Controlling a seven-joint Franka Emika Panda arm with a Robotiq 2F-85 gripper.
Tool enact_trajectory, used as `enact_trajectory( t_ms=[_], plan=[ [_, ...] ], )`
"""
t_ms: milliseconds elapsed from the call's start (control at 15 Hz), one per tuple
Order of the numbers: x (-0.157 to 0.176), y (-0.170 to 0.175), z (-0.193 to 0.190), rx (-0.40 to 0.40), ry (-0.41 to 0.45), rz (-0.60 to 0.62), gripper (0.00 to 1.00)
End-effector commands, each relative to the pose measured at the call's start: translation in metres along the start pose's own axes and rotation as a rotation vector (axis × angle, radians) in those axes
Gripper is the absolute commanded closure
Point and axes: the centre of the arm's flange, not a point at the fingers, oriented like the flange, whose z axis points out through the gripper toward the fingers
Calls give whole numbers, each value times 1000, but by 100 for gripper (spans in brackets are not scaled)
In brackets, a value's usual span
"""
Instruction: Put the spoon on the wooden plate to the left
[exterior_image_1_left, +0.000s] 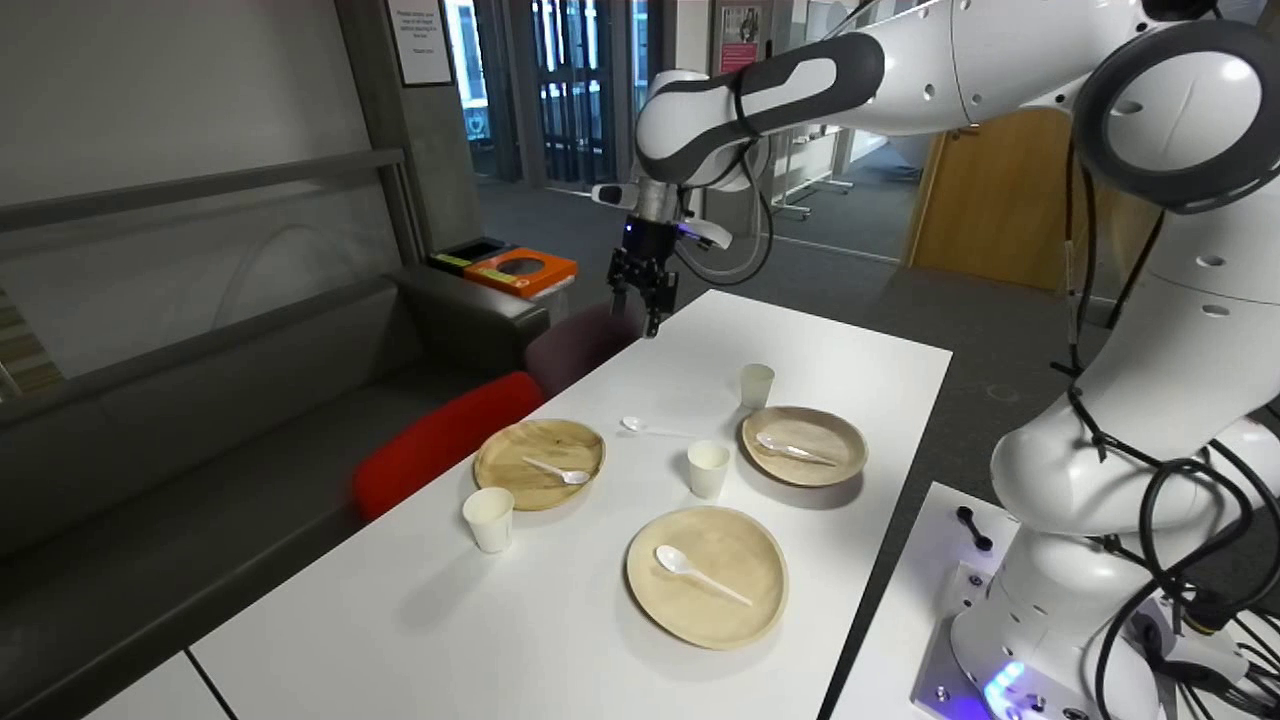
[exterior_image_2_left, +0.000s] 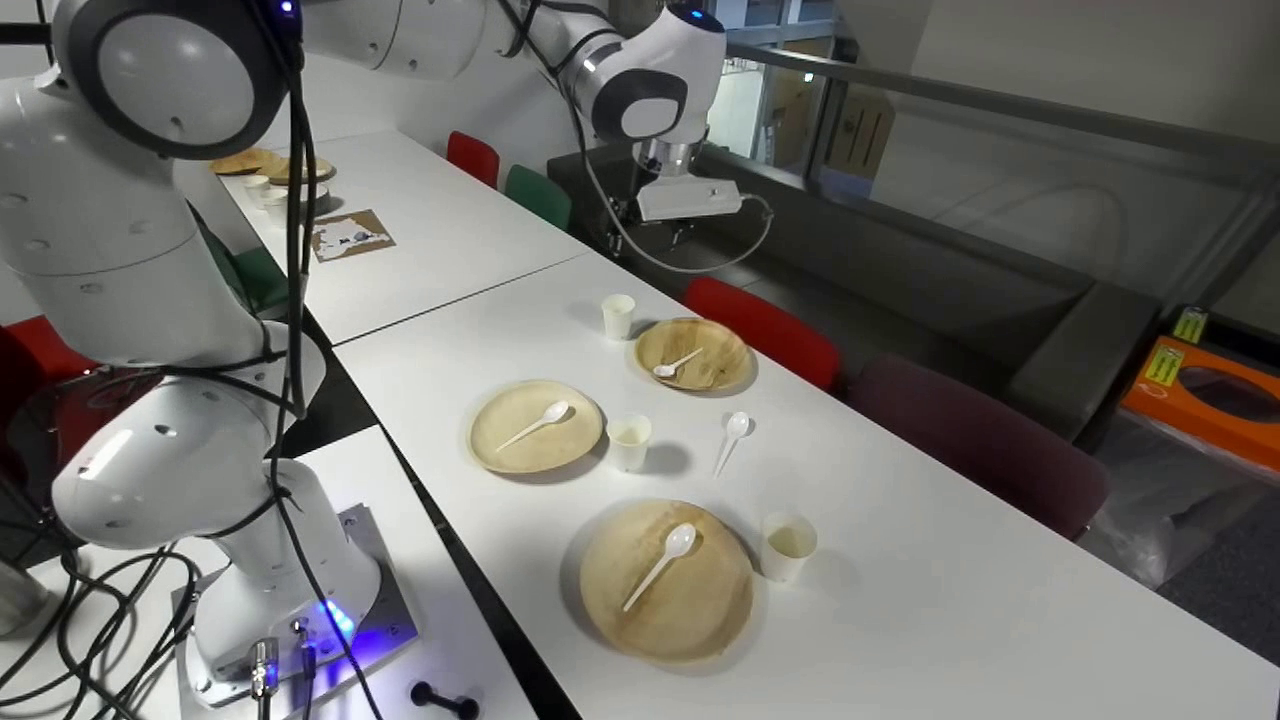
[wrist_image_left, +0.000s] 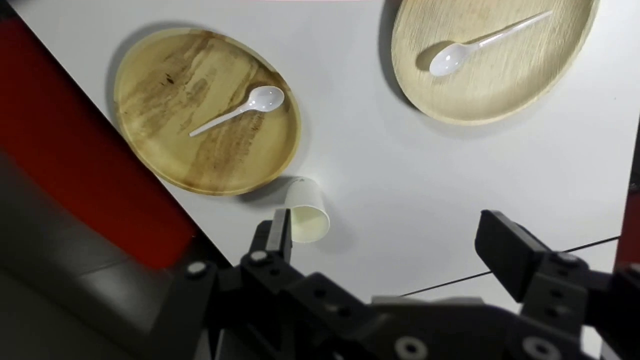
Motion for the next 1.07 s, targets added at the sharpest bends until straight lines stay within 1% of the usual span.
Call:
enact_trajectory(
  t_ms=[0,200,533,800,933,1000],
  plan=[
    [-10,-18,-1,-86,-62,163,0],
    [-16,-27,5,-119,-141,276,0],
    [-16,-38,23,-159,-354,449,0],
    [-19,-46,27,-193,-521,605,0],
    [-22,-51,28,-184,-533,622,0],
    [-23,-52,27,-174,-518,619,0]
  ],
)
